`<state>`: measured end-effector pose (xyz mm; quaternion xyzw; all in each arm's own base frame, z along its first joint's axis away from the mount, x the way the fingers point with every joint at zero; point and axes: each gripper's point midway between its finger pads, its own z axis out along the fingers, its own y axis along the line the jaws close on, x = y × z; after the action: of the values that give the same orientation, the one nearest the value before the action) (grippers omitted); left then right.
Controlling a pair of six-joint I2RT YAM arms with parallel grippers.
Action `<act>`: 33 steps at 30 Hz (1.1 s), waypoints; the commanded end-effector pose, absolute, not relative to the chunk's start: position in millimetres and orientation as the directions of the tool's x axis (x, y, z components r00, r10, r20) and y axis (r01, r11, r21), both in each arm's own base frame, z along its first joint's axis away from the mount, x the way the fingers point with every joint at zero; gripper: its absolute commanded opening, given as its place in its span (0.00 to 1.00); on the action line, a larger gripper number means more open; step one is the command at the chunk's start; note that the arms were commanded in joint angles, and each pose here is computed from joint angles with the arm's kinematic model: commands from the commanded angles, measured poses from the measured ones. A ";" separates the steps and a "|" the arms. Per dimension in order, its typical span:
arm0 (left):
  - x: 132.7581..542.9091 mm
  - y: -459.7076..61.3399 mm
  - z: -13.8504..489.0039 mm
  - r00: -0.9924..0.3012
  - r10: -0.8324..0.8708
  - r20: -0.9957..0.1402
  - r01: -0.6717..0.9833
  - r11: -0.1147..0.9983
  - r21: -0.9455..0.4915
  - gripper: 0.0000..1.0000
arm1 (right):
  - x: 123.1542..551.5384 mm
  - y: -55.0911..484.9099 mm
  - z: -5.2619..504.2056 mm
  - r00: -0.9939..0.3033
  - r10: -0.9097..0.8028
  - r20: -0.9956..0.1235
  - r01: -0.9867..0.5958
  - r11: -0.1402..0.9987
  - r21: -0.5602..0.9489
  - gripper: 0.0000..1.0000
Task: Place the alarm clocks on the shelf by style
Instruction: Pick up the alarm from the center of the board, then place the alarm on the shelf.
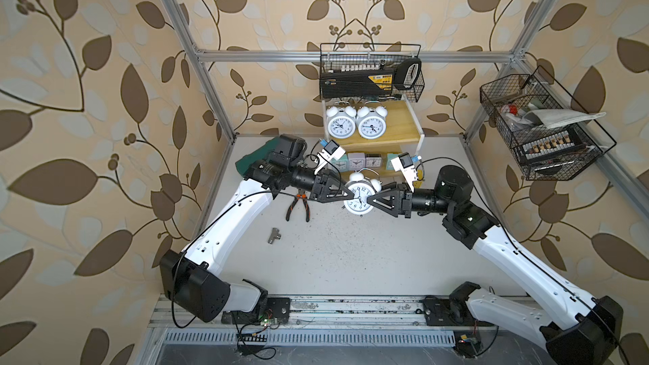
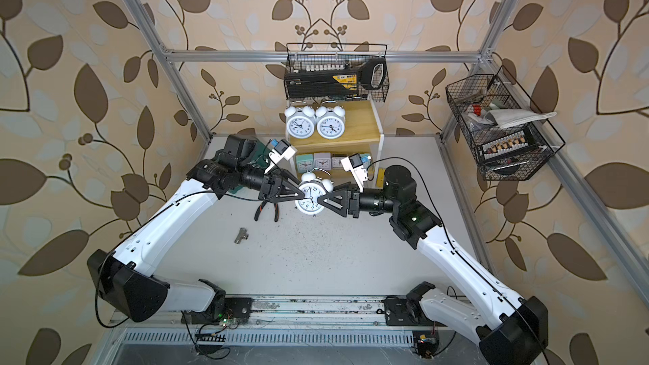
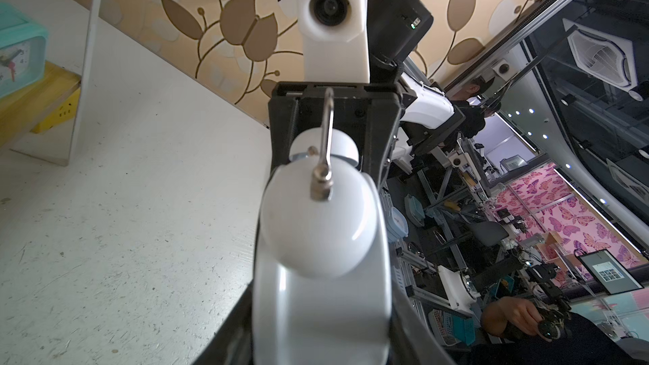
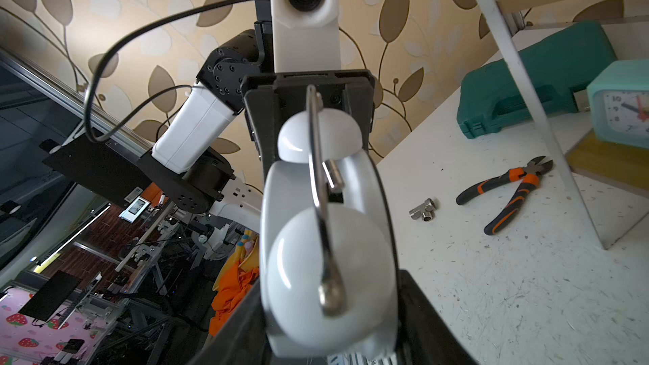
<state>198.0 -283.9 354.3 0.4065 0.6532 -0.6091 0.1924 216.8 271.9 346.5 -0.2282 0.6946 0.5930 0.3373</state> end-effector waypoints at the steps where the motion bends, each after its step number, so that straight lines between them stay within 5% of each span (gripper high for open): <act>1: 200.3 -282.6 358.9 -0.574 0.276 -0.771 0.790 -0.064 -0.610 0.20 | 213.6 272.8 359.7 -0.627 0.106 -0.772 -0.756 0.158 0.636 0.47; 7: 200.3 -282.5 358.0 -0.574 0.277 -0.771 0.789 -0.064 -0.610 0.25 | 208.7 272.2 360.8 -0.605 0.082 -0.792 -0.778 0.148 0.610 0.34; 11: 201.3 -280.1 349.9 -0.557 0.295 -0.776 0.806 -0.031 -0.591 0.62 | 209.3 267.4 362.7 -0.578 0.013 -0.816 -0.805 0.156 0.572 0.31; 15: 204.8 -270.9 351.8 -0.538 0.295 -0.790 0.825 -0.007 -0.564 0.76 | 215.1 253.1 368.7 -0.551 -0.062 -0.832 -0.825 0.189 0.532 0.30; 33: 193.4 -251.7 335.8 -0.481 0.363 -0.798 0.861 0.023 -0.509 0.82 | 305.5 154.8 454.4 -0.358 -0.078 -0.930 -0.849 0.441 0.290 0.21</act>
<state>203.4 -256.2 334.8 0.4348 0.6852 -0.5385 0.2267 310.0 164.5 433.3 -0.2959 0.7391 0.4137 0.4416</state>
